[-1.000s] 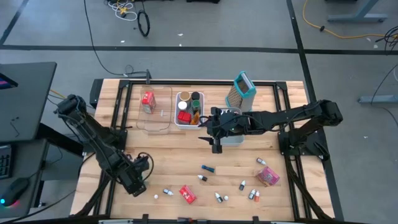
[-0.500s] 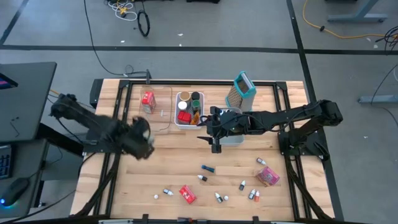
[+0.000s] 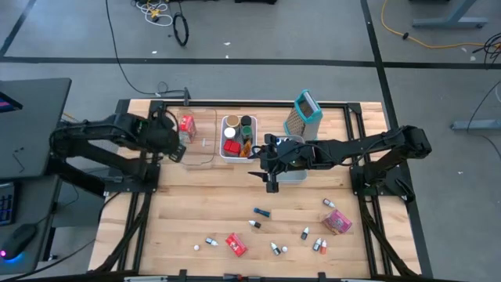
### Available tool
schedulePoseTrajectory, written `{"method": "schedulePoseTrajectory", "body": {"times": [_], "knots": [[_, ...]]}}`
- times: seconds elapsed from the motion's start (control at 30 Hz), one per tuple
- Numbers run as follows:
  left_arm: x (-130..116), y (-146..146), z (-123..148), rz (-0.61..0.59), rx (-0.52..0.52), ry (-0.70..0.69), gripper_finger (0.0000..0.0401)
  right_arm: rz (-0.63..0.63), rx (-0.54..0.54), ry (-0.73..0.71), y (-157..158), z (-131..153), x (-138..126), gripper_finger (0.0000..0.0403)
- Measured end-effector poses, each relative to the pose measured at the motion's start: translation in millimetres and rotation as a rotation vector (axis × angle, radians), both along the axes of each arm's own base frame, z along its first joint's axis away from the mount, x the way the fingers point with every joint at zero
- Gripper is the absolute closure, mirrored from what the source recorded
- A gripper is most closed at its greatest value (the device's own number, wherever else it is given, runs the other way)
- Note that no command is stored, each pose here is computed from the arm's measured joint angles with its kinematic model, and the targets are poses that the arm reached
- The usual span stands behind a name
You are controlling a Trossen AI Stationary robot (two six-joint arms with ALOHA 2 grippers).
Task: Pick & Place Kitchen Items
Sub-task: Put the green cereal box into the transparent bin
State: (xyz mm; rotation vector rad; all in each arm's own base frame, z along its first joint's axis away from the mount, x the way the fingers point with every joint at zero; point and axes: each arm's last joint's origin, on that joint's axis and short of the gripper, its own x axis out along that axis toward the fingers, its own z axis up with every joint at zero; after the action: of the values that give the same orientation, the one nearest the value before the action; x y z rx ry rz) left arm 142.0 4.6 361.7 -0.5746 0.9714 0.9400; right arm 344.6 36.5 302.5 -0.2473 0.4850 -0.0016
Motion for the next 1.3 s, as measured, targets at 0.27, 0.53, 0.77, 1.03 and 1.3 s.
{"method": "schedulePoseTrajectory", "body": {"times": [0.27, 0.53, 0.77, 1.03, 1.3], "knots": [[11.4, 25.3, -47.7, -0.02, -0.094, -0.036, 0.039, 0.0, 0.0, 0.0, 0.0, 0.0, 0.0, 0.0169], [5.8, 59.4, -80.8, 0.067, -0.18, 0.008, 0.0392, 0.0, 0.0, -0.001, 0.1, 0.2, 0.0, 0.0169], [-5.0, 78.8, -119.7, 0.158, -0.302, 0.002, 0.0372, 0.0, 0.0, 0.0, 0.0, 0.1, -0.1, 0.0169], [-15.9, 89.7, -133.8, 0.219, -0.253, 0.051, 0.0338, 0.0, 0.0, -0.001, 0.0, 0.2, -0.1, 0.0169], [-13.3, 93.7, -127.9, 0.143, -0.201, 0.057, 0.028, 0.001, 0.001, -0.002, 0.2, 0.3, 0.0, 0.0169]]}}
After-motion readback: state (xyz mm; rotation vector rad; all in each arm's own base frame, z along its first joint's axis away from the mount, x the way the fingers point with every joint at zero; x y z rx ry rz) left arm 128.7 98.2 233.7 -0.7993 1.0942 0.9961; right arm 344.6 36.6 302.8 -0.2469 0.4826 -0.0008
